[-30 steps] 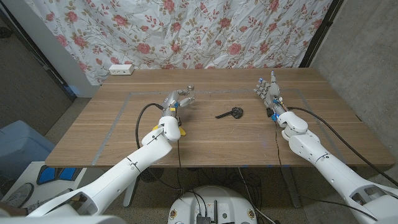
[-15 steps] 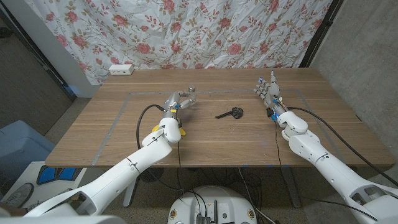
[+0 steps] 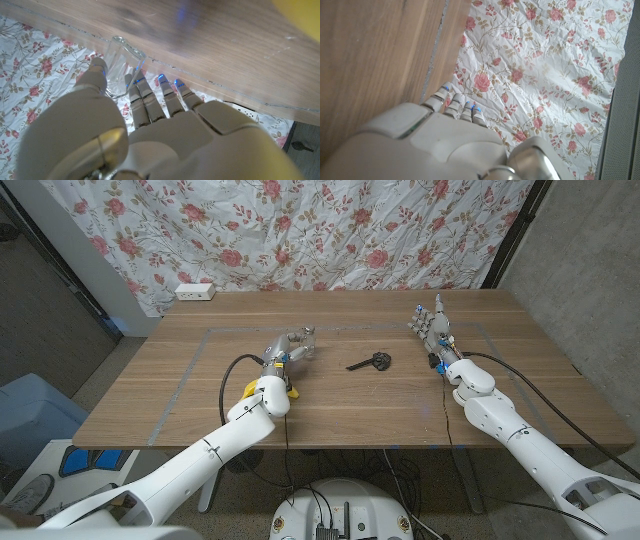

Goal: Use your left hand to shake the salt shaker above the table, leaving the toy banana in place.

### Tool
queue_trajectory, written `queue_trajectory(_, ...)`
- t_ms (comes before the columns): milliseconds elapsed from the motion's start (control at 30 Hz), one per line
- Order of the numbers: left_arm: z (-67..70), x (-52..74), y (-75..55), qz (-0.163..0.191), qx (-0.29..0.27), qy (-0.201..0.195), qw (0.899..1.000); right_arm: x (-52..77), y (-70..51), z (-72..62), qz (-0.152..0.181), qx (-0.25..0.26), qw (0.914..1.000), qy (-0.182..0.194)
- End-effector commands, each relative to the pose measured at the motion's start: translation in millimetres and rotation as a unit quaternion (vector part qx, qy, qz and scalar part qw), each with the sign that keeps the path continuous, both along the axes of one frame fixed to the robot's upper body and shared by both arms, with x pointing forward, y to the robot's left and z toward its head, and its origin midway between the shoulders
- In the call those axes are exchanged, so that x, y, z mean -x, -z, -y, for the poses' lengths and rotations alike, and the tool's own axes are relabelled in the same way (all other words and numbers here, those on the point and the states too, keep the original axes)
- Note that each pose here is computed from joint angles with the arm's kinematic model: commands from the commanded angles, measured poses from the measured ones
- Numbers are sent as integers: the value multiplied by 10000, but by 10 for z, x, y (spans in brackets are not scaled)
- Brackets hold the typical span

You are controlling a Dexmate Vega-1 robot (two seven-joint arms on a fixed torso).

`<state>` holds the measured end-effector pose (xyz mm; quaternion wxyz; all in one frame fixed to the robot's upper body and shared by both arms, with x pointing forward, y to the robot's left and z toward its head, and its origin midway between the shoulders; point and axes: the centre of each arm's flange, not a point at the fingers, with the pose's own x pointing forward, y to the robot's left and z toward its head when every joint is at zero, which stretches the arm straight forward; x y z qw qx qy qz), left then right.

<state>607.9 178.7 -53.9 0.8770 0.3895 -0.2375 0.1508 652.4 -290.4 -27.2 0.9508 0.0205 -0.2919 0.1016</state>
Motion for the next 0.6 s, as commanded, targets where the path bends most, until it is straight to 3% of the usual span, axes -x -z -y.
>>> queue_trajectory(33, -2, -14, 105, -29, 33, 82, 10000, 0, 1, 0, -1, 0, 10000, 1)
queue_trajectory(600, -41, -67, 201, -202, -45, 115, 9997, 0, 1, 0, -1, 0, 10000, 1)
